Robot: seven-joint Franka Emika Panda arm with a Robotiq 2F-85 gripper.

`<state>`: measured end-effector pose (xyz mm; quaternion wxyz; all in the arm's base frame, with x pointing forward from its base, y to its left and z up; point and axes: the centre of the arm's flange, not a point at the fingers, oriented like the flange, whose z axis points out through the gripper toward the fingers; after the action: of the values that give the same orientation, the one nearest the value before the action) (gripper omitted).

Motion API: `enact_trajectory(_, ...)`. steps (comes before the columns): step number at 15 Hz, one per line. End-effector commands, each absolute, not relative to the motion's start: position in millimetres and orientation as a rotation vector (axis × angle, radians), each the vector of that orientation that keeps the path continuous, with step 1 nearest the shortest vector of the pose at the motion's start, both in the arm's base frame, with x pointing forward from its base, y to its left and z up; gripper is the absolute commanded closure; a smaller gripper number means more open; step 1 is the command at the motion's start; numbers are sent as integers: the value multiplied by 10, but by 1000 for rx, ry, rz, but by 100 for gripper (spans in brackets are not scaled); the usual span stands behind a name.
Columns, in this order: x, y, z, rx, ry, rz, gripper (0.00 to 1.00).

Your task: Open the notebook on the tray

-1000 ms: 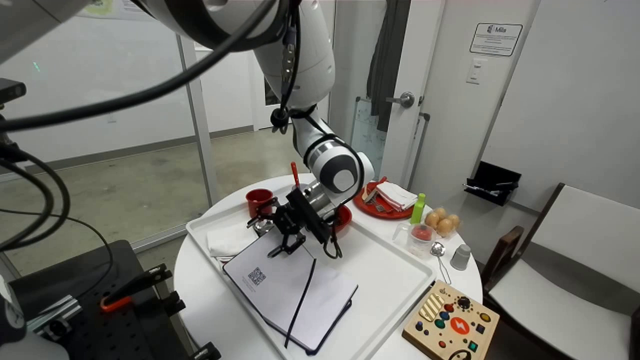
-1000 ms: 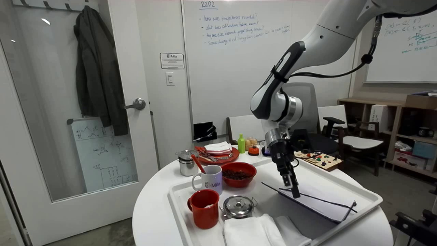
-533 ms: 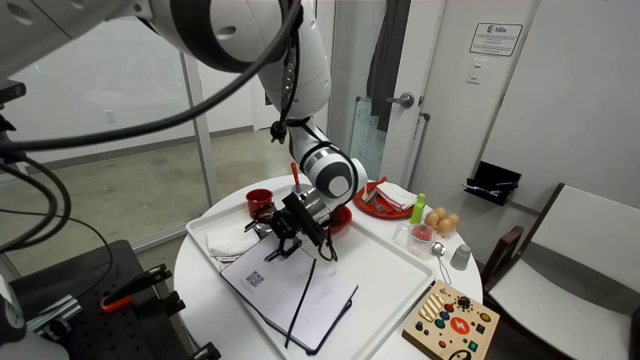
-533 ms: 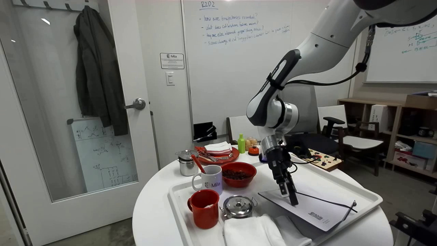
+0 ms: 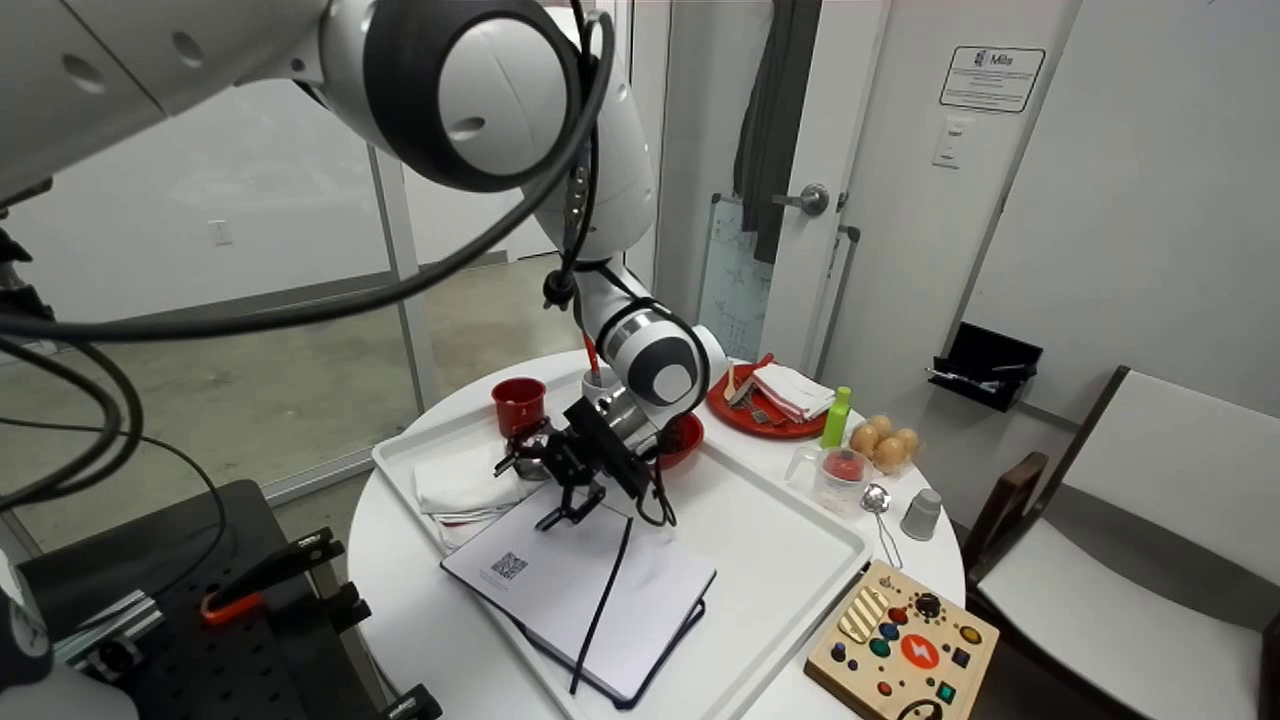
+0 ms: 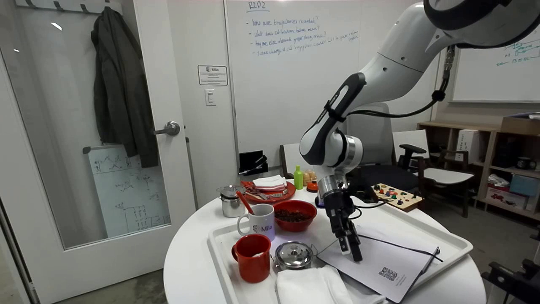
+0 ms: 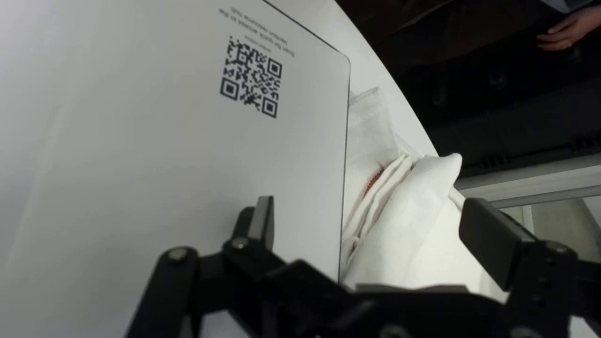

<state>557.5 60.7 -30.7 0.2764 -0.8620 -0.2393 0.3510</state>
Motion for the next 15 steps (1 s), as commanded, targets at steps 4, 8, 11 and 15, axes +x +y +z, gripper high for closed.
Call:
enact_trajectory(4,5753,626,-512,-2413,-612,931,0)
enact_trajectory(8,5790,580,-593,-2454,-565,930,0)
enact_trajectory(11,5813,572,-579,-2469,-536,934,0)
enact_trajectory(15,5835,543,-511,-2468,-514,931,0)
